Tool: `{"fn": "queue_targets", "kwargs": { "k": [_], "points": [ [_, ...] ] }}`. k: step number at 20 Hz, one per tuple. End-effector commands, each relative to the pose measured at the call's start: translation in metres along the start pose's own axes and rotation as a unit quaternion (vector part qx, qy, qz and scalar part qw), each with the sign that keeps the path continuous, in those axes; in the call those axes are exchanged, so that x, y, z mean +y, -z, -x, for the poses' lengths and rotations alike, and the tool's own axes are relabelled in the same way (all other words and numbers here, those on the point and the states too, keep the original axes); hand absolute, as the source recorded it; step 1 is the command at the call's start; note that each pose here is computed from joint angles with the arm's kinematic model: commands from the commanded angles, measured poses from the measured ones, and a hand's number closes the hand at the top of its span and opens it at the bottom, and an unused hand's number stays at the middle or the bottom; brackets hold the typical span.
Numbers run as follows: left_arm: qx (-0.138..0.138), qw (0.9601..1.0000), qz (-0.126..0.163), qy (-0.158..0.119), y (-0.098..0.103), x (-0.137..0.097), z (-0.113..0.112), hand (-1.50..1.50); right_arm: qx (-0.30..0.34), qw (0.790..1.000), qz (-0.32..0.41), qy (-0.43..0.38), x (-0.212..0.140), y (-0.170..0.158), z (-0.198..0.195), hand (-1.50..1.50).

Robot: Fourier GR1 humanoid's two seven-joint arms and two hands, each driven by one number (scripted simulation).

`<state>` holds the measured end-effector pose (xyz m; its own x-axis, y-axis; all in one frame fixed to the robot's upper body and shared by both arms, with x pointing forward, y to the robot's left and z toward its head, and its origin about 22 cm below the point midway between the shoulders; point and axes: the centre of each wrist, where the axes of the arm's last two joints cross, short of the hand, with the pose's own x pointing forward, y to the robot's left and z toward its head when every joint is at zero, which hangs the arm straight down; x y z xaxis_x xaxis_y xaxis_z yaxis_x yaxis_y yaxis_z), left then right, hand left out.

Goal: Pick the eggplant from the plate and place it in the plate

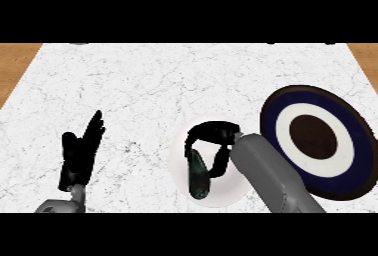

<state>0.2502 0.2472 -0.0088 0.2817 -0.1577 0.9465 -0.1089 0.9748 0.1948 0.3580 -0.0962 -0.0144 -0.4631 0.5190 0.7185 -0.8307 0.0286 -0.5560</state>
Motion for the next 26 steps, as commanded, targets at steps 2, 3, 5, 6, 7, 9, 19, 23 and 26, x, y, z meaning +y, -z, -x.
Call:
{"fn": "queue_targets", "kwargs": {
  "k": [2,3,5,6,7,9,19,23,26],
  "points": [
    [-0.004,0.9999,-0.005,0.008,-0.004,-0.008,0.011,0.00,-0.005,1.000,-0.002,-0.009,0.024,-0.003,0.010,1.50],
    [-0.002,1.0000,0.009,0.004,0.000,-0.001,-0.001,0.00,-0.001,1.000,0.027,-0.012,0.011,-0.007,0.009,1.50],
    [0.003,1.0000,0.003,0.002,-0.001,0.003,0.001,0.00,0.010,0.998,0.065,-0.010,-0.001,-0.004,0.005,1.50],
    [-0.001,1.0000,0.005,0.007,-0.001,-0.006,-0.010,0.00,0.022,0.995,0.096,-0.020,-0.013,-0.006,0.014,1.50],
    [0.002,1.0000,-0.009,-0.001,-0.008,-0.013,0.009,0.00,0.035,0.992,0.121,-0.021,-0.011,-0.015,0.012,1.50],
    [0.007,0.9998,-0.016,0.006,-0.003,0.008,0.001,0.00,0.082,0.976,0.197,-0.052,-0.001,-0.017,0.009,1.50],
    [0.022,0.9992,-0.035,0.002,-0.007,0.016,0.018,0.00,0.288,0.795,0.498,-0.193,-0.026,-0.051,-0.019,1.50],
    [0.024,0.9988,-0.042,-0.002,-0.011,0.027,0.016,0.00,0.278,0.712,0.607,-0.220,-0.029,-0.066,-0.048,1.50],
    [0.026,0.9989,-0.039,-0.002,-0.010,0.019,0.012,0.00,0.299,0.675,0.639,-0.215,-0.009,-0.079,-0.066,1.50]
  ]
}}
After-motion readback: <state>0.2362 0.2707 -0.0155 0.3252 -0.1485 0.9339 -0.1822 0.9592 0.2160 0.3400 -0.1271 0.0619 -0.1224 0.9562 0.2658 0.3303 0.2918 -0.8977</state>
